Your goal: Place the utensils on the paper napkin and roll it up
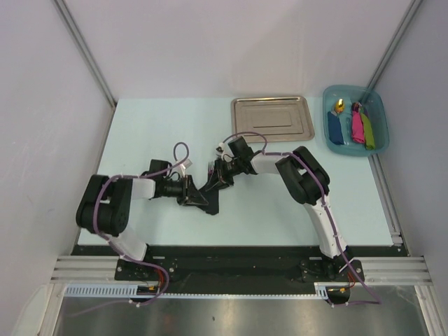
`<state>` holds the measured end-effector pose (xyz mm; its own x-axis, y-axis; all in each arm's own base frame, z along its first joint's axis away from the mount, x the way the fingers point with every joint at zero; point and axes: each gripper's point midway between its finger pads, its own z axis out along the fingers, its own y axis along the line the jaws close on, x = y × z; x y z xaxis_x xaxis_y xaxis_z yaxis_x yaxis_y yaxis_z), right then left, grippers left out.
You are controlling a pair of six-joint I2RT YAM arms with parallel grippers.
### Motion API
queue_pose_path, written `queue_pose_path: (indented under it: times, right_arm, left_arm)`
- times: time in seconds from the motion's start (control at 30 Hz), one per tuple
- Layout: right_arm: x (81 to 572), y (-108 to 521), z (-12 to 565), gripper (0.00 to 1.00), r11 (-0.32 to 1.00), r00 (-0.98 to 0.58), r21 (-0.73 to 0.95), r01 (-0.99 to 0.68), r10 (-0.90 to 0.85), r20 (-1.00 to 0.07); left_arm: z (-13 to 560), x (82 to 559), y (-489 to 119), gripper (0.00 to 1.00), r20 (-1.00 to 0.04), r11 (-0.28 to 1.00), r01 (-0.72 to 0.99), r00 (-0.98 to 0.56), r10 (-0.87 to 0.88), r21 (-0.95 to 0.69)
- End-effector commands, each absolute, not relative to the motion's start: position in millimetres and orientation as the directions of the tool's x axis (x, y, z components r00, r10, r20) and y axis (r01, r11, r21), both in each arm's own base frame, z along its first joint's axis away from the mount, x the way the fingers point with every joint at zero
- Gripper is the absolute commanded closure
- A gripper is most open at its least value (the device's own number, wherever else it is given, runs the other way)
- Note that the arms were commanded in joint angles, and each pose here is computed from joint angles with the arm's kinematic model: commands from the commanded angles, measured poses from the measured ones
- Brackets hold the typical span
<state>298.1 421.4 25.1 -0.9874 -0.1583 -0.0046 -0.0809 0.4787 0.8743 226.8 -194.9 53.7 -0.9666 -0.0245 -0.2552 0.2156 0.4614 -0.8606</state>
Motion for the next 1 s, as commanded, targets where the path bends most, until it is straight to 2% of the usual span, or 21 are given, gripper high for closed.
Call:
queue_pose_path:
  times: [0.0, 0.07, 0.23, 0.4, 0.6, 0.97]
  right_arm:
    - [301, 408, -17, 0.82, 0.603, -0.994, 0.796, -0.059, -0.11, 0.01]
    - [302, 408, -15, 0.82, 0.599, -0.994, 0.798, -0.066, -0.112, 0.002]
    - [309, 413, 6, 0.81, 0.569, -0.99, 0.813, -0.124, -0.125, -0.063]
    - [312, 417, 27, 0.78, 0.544, -0.987, 0.825, -0.152, -0.133, -0.094]
    - [285, 420, 65, 0.74, 0.472, -0.98, 0.863, -0.181, -0.164, -0.115]
    - [260, 416, 34, 0.75, 0.507, -0.98, 0.849, -0.146, -0.194, -0.053]
  left_arm:
    - [29, 247, -185, 0.76, -0.164, 0.478, 0.107, -0.983, -0.079, -0.872]
    - [7, 246, -173, 0.78, -0.084, 0.534, 0.012, -0.99, -0.11, -0.846]
    - [-9, 244, -163, 0.8, -0.028, 0.571, -0.052, -0.991, -0.13, -0.819]
    - [-11, 241, -162, 0.82, -0.025, 0.585, -0.059, -0.991, -0.135, -0.809]
    - [-15, 240, -160, 0.85, -0.016, 0.595, -0.064, -0.992, -0.128, -0.801]
    - [-11, 242, -159, 0.85, -0.036, 0.598, -0.048, -0.991, -0.127, -0.8]
